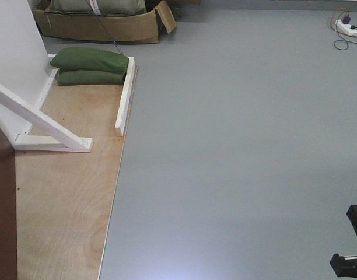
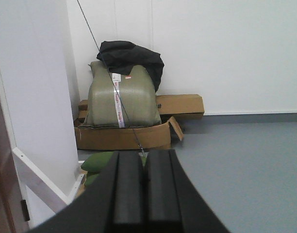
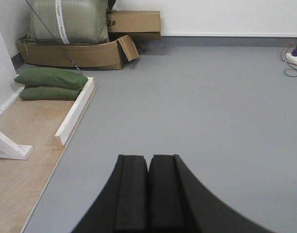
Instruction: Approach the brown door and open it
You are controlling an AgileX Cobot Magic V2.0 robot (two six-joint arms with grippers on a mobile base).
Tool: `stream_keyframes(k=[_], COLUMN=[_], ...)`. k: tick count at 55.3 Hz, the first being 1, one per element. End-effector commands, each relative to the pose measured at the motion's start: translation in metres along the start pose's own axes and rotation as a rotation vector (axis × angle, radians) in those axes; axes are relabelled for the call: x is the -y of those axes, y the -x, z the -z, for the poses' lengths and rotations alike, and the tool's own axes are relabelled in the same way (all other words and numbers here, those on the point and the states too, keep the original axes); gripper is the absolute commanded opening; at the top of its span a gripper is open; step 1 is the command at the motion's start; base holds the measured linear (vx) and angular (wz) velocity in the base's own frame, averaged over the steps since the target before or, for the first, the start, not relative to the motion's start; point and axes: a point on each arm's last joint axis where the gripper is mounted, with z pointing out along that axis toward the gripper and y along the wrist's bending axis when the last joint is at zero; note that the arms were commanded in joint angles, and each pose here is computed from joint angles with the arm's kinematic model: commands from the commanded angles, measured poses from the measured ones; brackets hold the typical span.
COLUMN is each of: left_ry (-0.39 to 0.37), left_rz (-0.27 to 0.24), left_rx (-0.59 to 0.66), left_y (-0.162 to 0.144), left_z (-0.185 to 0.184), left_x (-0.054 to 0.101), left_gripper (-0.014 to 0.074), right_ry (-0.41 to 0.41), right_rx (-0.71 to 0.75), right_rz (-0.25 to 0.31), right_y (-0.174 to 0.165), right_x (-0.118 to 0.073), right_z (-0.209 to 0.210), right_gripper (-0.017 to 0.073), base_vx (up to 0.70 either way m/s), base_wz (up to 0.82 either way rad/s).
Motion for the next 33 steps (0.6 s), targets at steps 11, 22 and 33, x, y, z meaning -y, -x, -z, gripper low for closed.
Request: stream_keyframes(k=[11, 22, 33], left_ry=[0.002, 0.002, 0.002], left_rz=[0.004, 0.004, 0.004], left_rx=[0.114, 0.114, 0.114], left_y=[0.0142, 0.0142, 0.0142], left_z=[0.0023, 0.0023, 0.0023], left_x=[0.0, 0.0, 0.0], left_gripper=[0.0136, 0.0136, 0.0136], right_ry=[-0.003, -0.003, -0.003], right_rx=[0.079, 0.079, 0.079], right_rz=[0.01, 0.01, 0.01], right_y=[0.0059, 0.0059, 0.0059], right_x=[0.0003, 0.0003, 0.0003], right_z=[0.0001, 0.0001, 0.0001], right_gripper=[0.0, 0.0, 0.0], base_vx=[0.17, 0.08, 0.02], base_wz=[0.02, 0.02, 0.0])
